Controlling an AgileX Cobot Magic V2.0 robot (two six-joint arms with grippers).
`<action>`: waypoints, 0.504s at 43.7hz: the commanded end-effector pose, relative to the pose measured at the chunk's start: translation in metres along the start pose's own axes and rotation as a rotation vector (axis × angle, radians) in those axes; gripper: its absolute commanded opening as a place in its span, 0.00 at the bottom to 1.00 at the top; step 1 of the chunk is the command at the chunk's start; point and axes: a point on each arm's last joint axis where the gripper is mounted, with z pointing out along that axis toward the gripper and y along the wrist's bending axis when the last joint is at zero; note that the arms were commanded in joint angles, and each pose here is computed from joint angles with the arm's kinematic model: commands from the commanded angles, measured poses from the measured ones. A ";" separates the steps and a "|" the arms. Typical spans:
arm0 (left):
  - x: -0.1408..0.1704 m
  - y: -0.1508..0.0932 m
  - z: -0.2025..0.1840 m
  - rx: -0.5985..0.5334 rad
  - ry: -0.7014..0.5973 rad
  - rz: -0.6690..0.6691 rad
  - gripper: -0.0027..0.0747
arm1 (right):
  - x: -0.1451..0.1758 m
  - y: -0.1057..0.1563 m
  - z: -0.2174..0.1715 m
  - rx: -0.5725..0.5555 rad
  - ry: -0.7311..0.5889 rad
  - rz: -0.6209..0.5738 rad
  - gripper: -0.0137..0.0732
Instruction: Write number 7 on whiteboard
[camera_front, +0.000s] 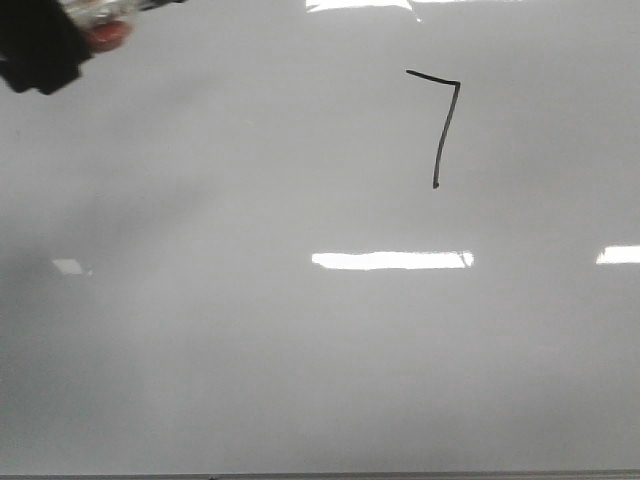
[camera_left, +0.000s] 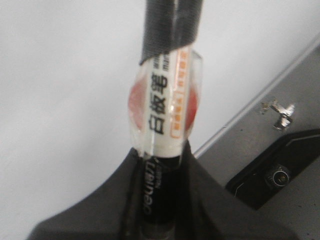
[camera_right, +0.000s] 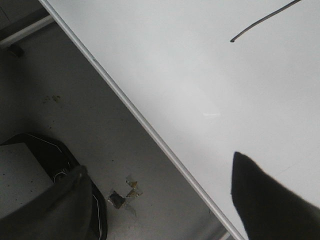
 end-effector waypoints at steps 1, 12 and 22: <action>0.009 0.031 -0.010 -0.095 -0.063 -0.127 0.06 | -0.008 -0.002 -0.008 0.032 -0.065 0.007 0.84; 0.049 0.088 0.025 -0.186 -0.209 -0.481 0.06 | -0.008 -0.002 -0.008 0.031 -0.065 0.008 0.84; 0.062 0.111 0.055 -0.230 -0.285 -0.634 0.06 | -0.008 -0.002 -0.008 0.030 -0.066 0.010 0.84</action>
